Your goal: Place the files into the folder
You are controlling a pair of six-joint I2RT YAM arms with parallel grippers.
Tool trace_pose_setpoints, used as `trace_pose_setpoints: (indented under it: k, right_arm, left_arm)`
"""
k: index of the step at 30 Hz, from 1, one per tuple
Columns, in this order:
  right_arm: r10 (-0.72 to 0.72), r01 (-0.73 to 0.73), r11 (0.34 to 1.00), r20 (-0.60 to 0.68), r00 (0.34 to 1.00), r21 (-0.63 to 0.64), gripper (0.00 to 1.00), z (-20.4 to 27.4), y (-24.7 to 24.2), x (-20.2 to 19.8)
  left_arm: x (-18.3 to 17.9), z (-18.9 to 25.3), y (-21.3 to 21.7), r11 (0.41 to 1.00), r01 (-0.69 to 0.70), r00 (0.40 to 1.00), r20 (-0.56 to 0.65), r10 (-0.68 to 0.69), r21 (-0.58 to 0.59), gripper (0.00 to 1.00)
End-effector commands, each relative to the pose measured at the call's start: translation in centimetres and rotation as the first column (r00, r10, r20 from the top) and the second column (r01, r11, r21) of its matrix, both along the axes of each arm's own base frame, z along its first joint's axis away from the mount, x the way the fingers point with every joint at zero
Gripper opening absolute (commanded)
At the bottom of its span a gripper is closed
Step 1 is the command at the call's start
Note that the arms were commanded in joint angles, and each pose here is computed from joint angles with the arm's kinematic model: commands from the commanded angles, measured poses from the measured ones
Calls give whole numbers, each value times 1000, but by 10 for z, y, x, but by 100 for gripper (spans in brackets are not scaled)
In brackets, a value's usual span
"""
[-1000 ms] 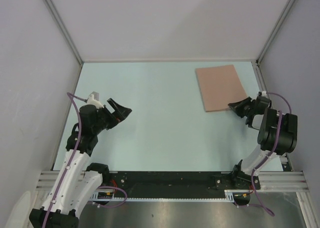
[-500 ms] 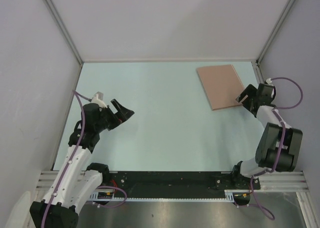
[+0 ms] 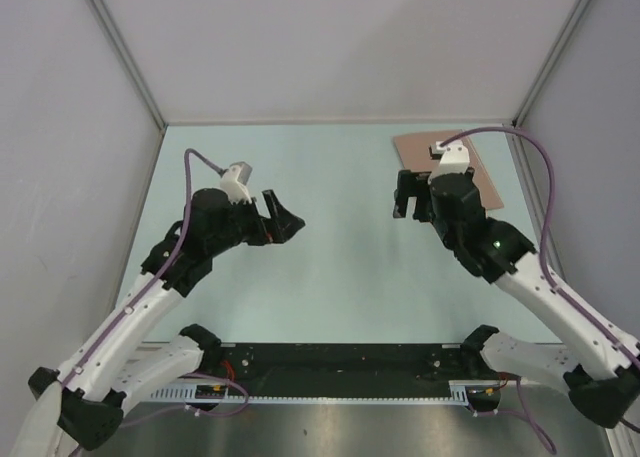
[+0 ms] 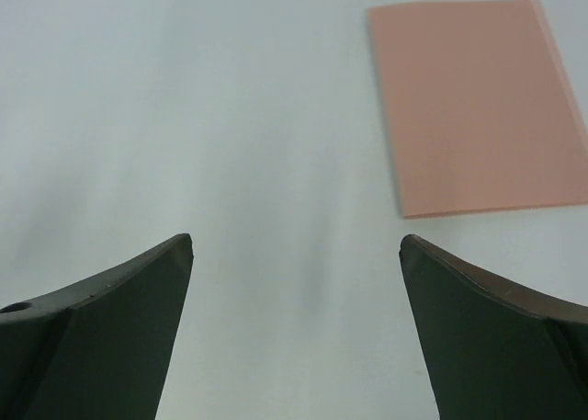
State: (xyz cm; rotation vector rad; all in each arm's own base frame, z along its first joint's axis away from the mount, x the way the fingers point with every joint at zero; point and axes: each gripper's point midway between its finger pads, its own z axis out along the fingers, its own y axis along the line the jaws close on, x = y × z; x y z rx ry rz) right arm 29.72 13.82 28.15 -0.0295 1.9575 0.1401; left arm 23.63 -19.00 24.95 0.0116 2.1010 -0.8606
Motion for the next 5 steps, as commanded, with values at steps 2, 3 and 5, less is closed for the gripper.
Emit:
trace_pose_setpoints:
  k: [2,3,5]
  right_arm:
    - [113,-120,989,78,991,89,100,35,26,-56]
    - [115,-124,987,89,989,103,100,39,27,-61]
    - [172,-198,966,154,973,169,100,62,29,-79]
  left_arm:
    - [-13,42,-14,999,49,988,146,-48,-9,100]
    - [-15,49,-15,998,56,985,167,-52,-18,99]
    - [-19,67,-17,997,68,976,211,-60,-33,100]
